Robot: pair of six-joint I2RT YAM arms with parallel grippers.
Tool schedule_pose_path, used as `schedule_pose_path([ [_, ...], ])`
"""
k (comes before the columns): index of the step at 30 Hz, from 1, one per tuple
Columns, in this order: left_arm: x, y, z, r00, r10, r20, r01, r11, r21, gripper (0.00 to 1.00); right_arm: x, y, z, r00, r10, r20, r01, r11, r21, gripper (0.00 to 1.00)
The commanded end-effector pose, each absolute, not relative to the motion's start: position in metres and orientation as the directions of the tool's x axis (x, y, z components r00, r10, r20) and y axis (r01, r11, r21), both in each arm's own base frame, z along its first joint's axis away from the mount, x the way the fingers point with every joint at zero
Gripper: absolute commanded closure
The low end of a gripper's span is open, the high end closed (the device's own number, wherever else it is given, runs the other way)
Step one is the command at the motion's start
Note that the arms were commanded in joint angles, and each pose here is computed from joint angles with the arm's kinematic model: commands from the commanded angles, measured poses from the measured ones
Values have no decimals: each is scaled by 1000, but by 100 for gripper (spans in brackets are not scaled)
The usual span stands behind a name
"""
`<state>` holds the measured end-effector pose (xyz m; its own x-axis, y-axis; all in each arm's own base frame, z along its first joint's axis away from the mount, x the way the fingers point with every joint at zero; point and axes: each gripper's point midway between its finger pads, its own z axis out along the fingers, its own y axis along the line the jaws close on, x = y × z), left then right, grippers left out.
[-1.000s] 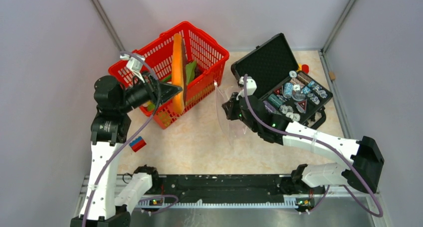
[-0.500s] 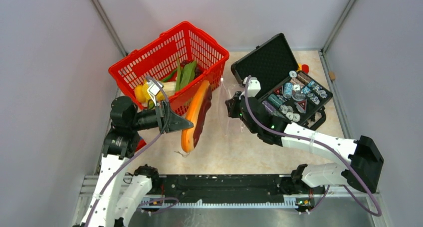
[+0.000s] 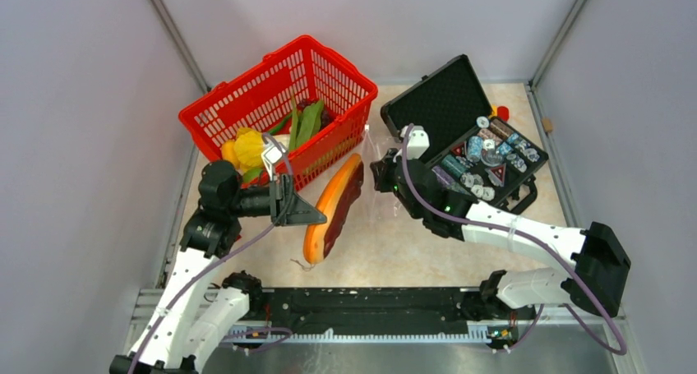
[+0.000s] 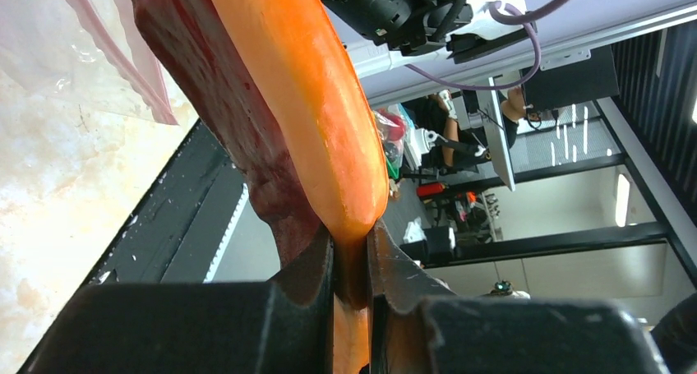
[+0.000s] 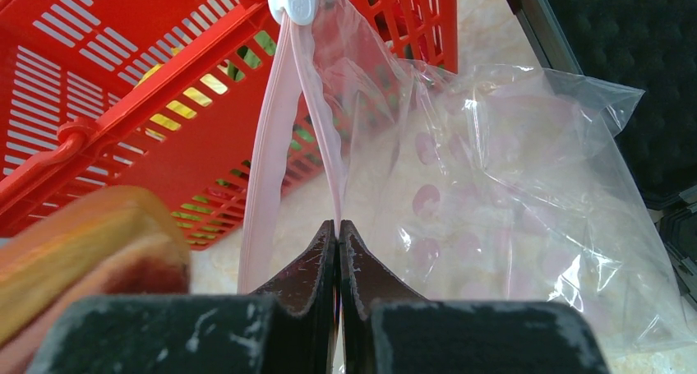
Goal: Place the food in the zip-top bag and seal the zipper
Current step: Place the fake food in the zipper food storage bag.
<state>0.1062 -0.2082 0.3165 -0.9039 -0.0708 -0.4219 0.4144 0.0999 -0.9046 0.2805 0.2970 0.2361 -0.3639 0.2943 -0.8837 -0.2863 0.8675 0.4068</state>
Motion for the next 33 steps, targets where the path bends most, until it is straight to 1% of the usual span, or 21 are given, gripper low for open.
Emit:
schedule_pose_path([
  [1, 112, -215, 317, -881, -43, -472, 468, 73, -881, 100, 285, 297, 257, -321, 330, -888, -299, 855, 425, 100],
  [4, 117, -220, 311, -889, -33, -457, 454, 79, -888, 100, 284, 299, 258, -322, 327, -889, -308, 851, 424, 100],
  [7, 132, -222, 293, -903, -53, -427, 416, 151, -897, 100, 283, 301, 259, -322, 316, -892, -324, 849, 418, 100],
  [10, 143, -224, 287, -906, -68, -417, 399, 184, -898, 100, 280, 304, 258, -328, 287, -900, -360, 843, 400, 100],
  [15, 164, -217, 266, -905, -93, -415, 357, 363, -861, 100, 270, 306, 259, -331, 273, -904, -409, 822, 397, 100],
  [16, 166, -217, 264, -909, -90, -408, 348, 375, -859, 100, 267, 307, 260, -332, 270, -904, -423, 814, 398, 100],
  [27, 174, -228, 280, -907, -64, -417, 382, 294, -876, 100, 215, 339, 270, -324, 126, -937, -659, 681, 320, 100],
  [30, 176, -233, 288, -900, -62, -432, 404, 256, -878, 100, 210, 343, 267, -353, 129, -927, -655, 673, 344, 100],
  [33, 185, -233, 291, -891, -102, -443, 402, 278, -872, 100, 206, 347, 268, -374, 161, -914, -648, 659, 381, 100],
])
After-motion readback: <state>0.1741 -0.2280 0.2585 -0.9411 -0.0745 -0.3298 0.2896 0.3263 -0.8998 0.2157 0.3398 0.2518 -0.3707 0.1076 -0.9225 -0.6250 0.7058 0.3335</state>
